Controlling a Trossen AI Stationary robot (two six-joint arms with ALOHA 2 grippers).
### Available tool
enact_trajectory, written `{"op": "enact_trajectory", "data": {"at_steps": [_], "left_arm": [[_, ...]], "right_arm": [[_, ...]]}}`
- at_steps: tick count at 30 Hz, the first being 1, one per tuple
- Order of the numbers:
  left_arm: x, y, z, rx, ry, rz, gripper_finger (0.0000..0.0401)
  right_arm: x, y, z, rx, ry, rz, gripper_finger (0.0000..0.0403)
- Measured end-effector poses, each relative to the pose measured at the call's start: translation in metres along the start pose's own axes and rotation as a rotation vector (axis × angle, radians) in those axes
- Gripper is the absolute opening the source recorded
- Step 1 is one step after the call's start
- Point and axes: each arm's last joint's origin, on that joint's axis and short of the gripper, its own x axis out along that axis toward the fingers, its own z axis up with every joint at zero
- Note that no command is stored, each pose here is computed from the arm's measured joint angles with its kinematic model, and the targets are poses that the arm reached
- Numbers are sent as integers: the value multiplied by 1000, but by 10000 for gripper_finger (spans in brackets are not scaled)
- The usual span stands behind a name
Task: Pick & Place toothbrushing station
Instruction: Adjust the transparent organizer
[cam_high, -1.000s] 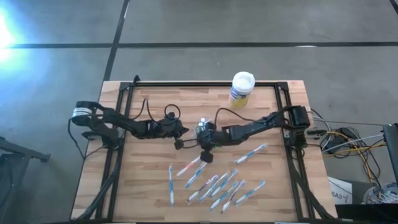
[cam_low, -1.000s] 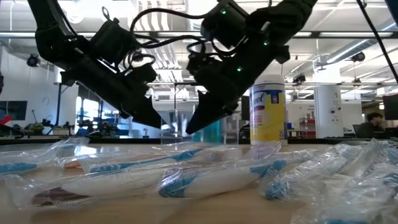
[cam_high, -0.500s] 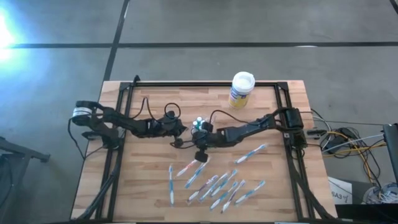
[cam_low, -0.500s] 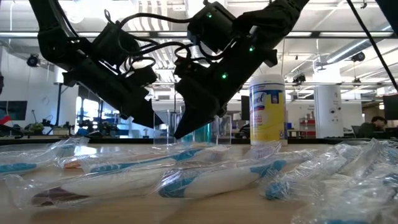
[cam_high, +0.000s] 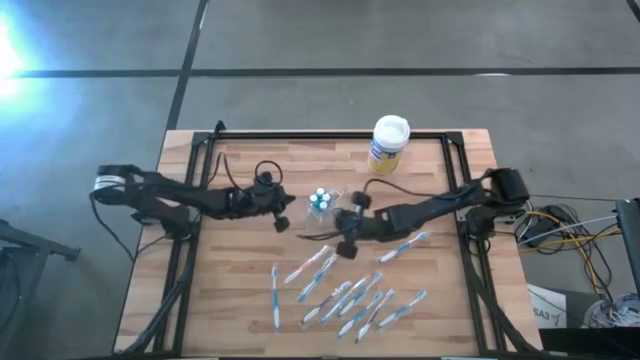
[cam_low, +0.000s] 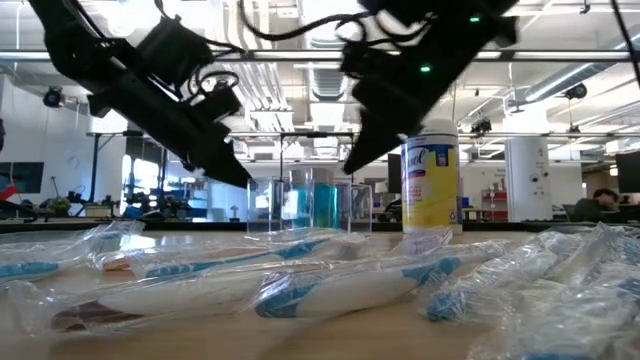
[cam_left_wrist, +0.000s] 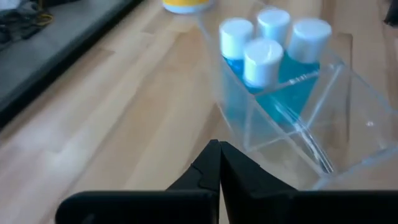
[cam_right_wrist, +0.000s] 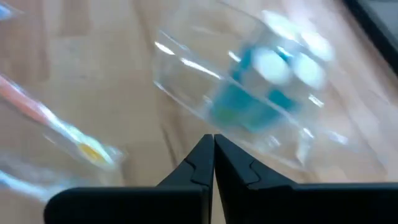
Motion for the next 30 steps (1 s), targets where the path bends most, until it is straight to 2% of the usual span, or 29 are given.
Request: {"op": "enact_trajectory", "data": {"at_steps": [4,8,12,18,25,30], "left_arm": [[-15,3,4,-31,-15,-6,10],[-27,-1,4,-37,-32,-65,4],[-36,-12,0,-17,-34,-175,5],[-48,-41,-7,21,-22,-315,9],[-52,-76,-16,62,-57,-447,7],[-36,-89,-29,71,-56,-417,3]], "right_arm": [[-21,-25,-12,63,-47,-50,8],[-30,-54,-12,91,-57,-39,8],[-33,-82,1,81,-72,20,8],[-31,-126,31,48,-93,18,8],[-2,-180,48,73,-62,114,8],[36,-201,48,89,18,160,8]]}}
